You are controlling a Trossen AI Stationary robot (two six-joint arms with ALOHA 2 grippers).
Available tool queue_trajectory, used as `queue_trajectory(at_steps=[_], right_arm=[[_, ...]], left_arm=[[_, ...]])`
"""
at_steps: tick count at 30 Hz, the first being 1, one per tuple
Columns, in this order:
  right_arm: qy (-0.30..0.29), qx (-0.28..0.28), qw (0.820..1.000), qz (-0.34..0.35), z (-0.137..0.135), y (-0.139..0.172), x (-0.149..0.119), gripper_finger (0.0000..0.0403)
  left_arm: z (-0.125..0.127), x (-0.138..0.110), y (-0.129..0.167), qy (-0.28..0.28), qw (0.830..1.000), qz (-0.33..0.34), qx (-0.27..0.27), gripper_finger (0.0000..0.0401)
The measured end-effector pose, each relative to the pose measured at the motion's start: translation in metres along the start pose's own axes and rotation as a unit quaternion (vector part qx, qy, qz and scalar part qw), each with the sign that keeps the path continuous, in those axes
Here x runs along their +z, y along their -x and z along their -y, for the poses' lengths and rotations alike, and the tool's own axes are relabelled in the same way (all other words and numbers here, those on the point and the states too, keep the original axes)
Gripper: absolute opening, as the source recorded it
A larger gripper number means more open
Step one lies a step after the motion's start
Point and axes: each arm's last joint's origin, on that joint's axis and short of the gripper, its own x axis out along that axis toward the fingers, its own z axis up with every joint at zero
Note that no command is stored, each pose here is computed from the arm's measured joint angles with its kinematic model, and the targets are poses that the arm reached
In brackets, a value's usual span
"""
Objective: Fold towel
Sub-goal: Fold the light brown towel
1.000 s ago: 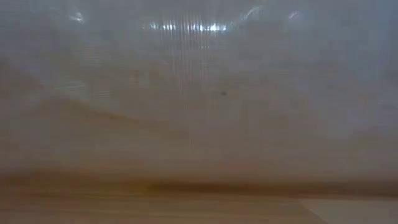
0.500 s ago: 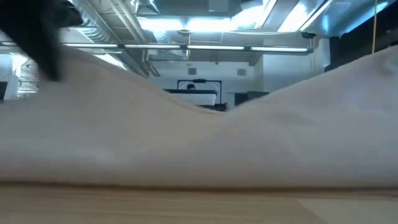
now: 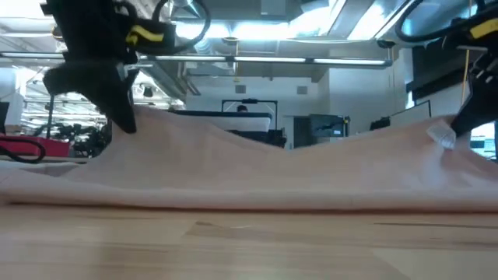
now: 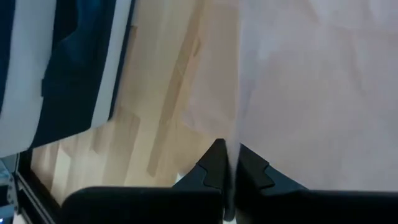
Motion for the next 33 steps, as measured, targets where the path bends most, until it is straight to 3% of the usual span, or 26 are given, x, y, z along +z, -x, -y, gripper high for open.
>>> queue_trajectory(at_steps=[8,19,27,33], right_arm=[[-0.026,0.014,1.000,0.004,0.003,-0.022,-0.016,0.0001],[-0.046,-0.011,0.999,0.001,0.014,-0.043,-0.020,0.0007],[-0.061,-0.015,0.998,0.006,0.015,-0.048,-0.020,0.0066],[-0.089,-0.046,0.995,-0.019,0.023,-0.057,-0.013,0.0134]], left_arm=[[-0.003,-0.012,-0.023,0.024,0.999,0.001,0.029,0.0001],[-0.009,-0.019,-0.048,0.043,0.998,0.003,0.046,0.0001],[-0.013,-0.010,-0.056,0.036,0.999,0.010,0.040,0.0010],[-0.020,-0.007,-0.059,0.025,0.999,-0.010,0.047,0.0084]])
